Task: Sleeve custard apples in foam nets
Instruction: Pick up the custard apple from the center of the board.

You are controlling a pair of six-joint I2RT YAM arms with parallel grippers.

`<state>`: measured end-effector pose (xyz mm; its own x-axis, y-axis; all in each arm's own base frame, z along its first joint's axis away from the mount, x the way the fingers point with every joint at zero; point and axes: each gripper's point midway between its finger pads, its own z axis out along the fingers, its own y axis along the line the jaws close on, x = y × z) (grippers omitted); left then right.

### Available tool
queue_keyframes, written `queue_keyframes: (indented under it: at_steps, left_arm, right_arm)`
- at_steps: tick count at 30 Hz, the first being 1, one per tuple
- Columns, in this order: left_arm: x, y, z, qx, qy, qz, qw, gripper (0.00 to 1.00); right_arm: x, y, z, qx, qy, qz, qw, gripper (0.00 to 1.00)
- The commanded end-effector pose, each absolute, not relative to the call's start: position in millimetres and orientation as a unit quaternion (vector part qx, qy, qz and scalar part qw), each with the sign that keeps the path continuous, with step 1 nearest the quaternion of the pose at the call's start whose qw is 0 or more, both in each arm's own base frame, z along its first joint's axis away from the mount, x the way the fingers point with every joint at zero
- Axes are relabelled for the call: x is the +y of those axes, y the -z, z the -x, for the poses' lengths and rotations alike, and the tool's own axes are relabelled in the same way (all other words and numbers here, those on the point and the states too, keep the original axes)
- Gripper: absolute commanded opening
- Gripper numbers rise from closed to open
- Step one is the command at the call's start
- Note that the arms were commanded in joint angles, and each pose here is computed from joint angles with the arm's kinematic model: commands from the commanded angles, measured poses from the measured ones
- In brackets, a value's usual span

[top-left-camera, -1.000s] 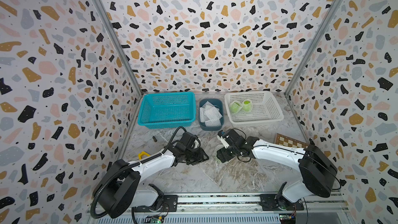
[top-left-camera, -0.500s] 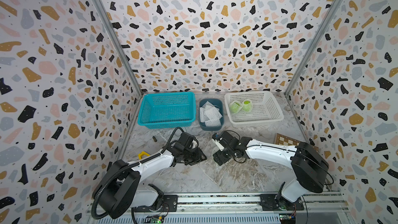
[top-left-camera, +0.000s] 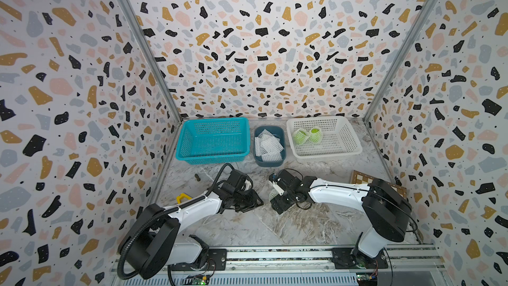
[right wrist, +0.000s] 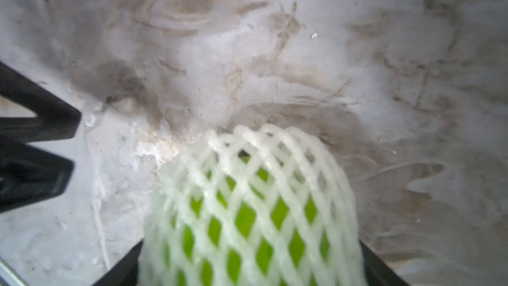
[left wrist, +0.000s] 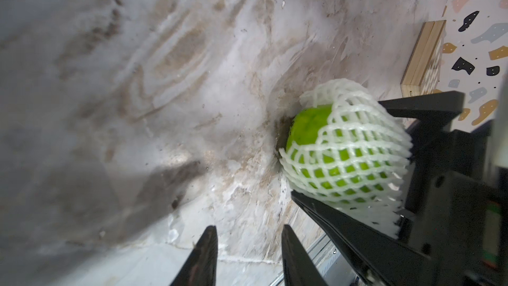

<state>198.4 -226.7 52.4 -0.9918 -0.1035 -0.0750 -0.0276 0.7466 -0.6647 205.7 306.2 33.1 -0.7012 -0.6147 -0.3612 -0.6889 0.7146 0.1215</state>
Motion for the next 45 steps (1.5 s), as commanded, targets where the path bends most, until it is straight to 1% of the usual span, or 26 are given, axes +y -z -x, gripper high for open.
queue_keyframes:
  at_steps: [1, 3, 8, 10, 13, 16, 21, 25, 27, 31, 34, 36, 41, 45]
  left_arm:
    - [-226.4, -52.2, -197.0, 0.931, 0.360, 0.035, 0.050, 0.38]
    - [-226.6, -51.6, -197.0, 0.931, 0.360, 0.035, 0.050, 0.38]
    - [-225.9, -53.8, -198.1, 0.930, 0.362, 0.037, 0.051, 0.38]
    - [-225.3, -58.9, -199.6, 0.928, 0.366, 0.037, 0.056, 0.38]
    - [-222.4, -71.4, -202.2, 0.925, 0.372, 0.037, 0.068, 0.38]
    - [-219.0, -95.6, -207.3, 0.918, 0.384, 0.032, 0.090, 0.38]
    - [-215.4, -152.3, -214.8, 0.894, 0.422, 0.012, 0.148, 0.38]
    - [-219.1, -206.4, -209.5, 0.860, 0.469, -0.032, 0.198, 0.38]
    - [-221.0, -228.9, -203.7, 0.843, 0.490, -0.052, 0.215, 0.37]
    - [-229.1, -268.9, -188.2, 0.801, 0.543, -0.101, 0.230, 0.33]
    - [-233.9, -285.5, -178.4, 0.780, 0.570, -0.126, 0.226, 0.33]
    - [-235.9, -291.4, -175.0, 0.772, 0.581, -0.136, 0.222, 0.34]
    - [-242.4, -310.6, -166.1, 0.746, 0.606, -0.162, 0.224, 0.42]
    - [-248.5, -317.9, -156.1, 0.738, 0.611, -0.183, 0.220, 0.42]
  right_arm:
    - [304.0, -28.9, -202.8, 0.914, -0.115, 0.364, 0.140, 0.87]
    - [304.1, -27.6, -203.6, 0.913, -0.115, 0.365, 0.142, 0.86]
    - [306.9, -31.7, -204.4, 0.909, -0.129, 0.365, 0.153, 0.80]
    - [312.0, -42.4, -203.7, 0.899, -0.154, 0.374, 0.170, 0.78]
    - [321.1, -69.9, -203.2, 0.872, -0.201, 0.389, 0.217, 0.78]
    - [327.9, -106.3, -201.2, 0.836, -0.244, 0.406, 0.276, 0.77]
    - [326.4, -163.2, -194.1, 0.772, -0.295, 0.422, 0.373, 0.77]
    - [319.9, -203.6, -183.6, 0.715, -0.326, 0.426, 0.448, 0.77]
    - [318.1, -217.0, -175.1, 0.691, -0.339, 0.435, 0.467, 0.77]
    - [321.3, -232.7, -155.7, 0.654, -0.371, 0.459, 0.474, 0.77]
    - [324.3, -241.5, -143.3, 0.635, -0.386, 0.472, 0.476, 0.77]
    - [325.3, -247.5, -138.2, 0.624, -0.395, 0.476, 0.477, 0.77]
    - [328.7, -251.8, -130.1, 0.613, -0.409, 0.487, 0.469, 0.77]
    - [330.2, -250.6, -131.2, 0.616, -0.408, 0.487, 0.467, 0.76]
